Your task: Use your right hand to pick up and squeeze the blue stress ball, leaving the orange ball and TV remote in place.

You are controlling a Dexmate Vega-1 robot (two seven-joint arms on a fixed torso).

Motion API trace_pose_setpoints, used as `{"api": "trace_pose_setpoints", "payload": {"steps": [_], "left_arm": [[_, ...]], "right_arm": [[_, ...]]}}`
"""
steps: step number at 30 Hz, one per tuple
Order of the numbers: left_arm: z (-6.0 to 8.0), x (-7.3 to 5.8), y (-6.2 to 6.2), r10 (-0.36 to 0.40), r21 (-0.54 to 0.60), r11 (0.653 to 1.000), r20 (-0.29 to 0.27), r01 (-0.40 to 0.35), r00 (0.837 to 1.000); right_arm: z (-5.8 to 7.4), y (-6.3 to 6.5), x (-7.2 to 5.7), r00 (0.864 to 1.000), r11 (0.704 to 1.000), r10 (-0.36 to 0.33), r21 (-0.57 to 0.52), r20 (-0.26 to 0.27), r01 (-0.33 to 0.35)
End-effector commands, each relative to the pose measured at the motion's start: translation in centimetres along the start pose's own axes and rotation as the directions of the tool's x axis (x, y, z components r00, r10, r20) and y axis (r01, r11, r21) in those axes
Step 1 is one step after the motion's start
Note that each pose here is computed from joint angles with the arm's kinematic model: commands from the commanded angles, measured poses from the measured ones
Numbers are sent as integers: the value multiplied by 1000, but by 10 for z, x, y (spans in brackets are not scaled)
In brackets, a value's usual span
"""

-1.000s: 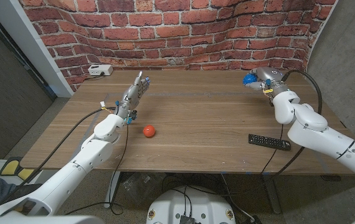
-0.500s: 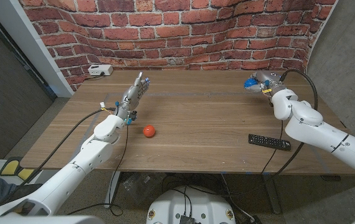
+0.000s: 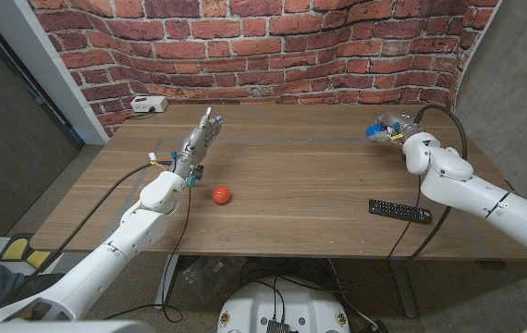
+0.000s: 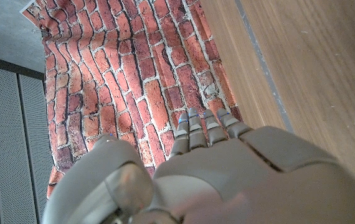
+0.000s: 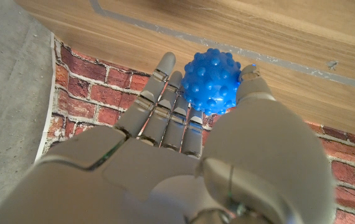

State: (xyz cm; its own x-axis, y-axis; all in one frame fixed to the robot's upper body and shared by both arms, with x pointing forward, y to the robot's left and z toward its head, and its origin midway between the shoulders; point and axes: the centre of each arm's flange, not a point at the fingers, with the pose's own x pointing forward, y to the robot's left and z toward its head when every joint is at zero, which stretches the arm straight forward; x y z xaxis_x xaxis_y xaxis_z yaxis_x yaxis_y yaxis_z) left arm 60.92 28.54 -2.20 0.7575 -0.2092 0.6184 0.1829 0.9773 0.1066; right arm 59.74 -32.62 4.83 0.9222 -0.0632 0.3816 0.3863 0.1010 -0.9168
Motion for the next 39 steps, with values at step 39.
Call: {"api": "trace_pose_setpoints", "payload": {"steps": [39], "left_arm": [[-2,-3,-2,-2,0,1000,-9,2,1000]], "right_arm": [[-11,52,33,980,985,173,-9,-101,-175]]}}
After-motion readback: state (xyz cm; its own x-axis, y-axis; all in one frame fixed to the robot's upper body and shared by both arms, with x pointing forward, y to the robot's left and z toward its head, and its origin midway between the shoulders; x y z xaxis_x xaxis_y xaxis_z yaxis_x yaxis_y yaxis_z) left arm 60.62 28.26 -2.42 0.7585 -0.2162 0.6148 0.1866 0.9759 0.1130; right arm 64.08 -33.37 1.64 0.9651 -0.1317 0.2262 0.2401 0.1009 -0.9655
